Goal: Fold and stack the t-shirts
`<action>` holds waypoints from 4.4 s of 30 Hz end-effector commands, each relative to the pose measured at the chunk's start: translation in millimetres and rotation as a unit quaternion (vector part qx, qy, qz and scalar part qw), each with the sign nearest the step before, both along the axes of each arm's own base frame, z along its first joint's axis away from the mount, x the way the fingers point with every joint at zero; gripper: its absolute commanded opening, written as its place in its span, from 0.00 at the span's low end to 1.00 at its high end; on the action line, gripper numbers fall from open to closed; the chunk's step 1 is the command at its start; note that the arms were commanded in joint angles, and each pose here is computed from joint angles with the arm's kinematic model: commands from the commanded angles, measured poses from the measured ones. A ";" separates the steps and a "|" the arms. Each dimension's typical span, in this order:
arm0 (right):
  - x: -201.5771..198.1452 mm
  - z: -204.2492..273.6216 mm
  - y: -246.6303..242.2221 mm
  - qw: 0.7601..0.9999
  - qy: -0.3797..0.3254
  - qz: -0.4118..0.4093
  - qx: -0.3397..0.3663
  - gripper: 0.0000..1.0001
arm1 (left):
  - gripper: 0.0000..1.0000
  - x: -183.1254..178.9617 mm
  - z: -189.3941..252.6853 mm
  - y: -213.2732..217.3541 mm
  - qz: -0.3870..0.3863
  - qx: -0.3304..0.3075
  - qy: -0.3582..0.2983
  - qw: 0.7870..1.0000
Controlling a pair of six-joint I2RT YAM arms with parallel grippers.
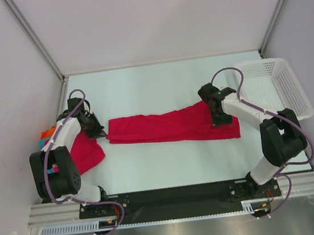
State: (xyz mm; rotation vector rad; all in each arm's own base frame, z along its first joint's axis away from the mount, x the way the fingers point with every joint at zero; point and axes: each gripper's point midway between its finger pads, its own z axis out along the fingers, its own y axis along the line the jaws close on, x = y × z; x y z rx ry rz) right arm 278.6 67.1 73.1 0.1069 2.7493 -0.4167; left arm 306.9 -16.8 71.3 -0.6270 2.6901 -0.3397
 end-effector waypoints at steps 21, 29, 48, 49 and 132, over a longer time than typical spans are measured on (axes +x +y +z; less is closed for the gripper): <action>74.7 -30.6 3.9 1.000 -0.004 -0.002 -0.012 0.38 | 0.06 3.7 8.4 7.6 -0.008 0.008 -0.019 1.000; 54.9 -36.8 4.0 1.000 0.011 0.005 -0.013 0.37 | 0.06 3.0 5.8 8.9 -0.007 0.011 -0.015 1.000; 34.8 -14.6 7.5 1.000 -0.006 0.011 -0.003 0.36 | 0.06 5.7 4.1 8.6 -0.007 0.008 -0.015 1.000; 33.3 -15.6 8.1 1.000 -0.005 0.010 -0.002 0.36 | 0.06 5.8 4.5 8.2 -0.008 0.008 -0.015 1.000; 18.4 -13.6 31.9 0.999 -0.007 0.044 -0.012 0.31 | 0.06 -6.7 12.3 10.1 -0.012 0.015 -0.024 1.000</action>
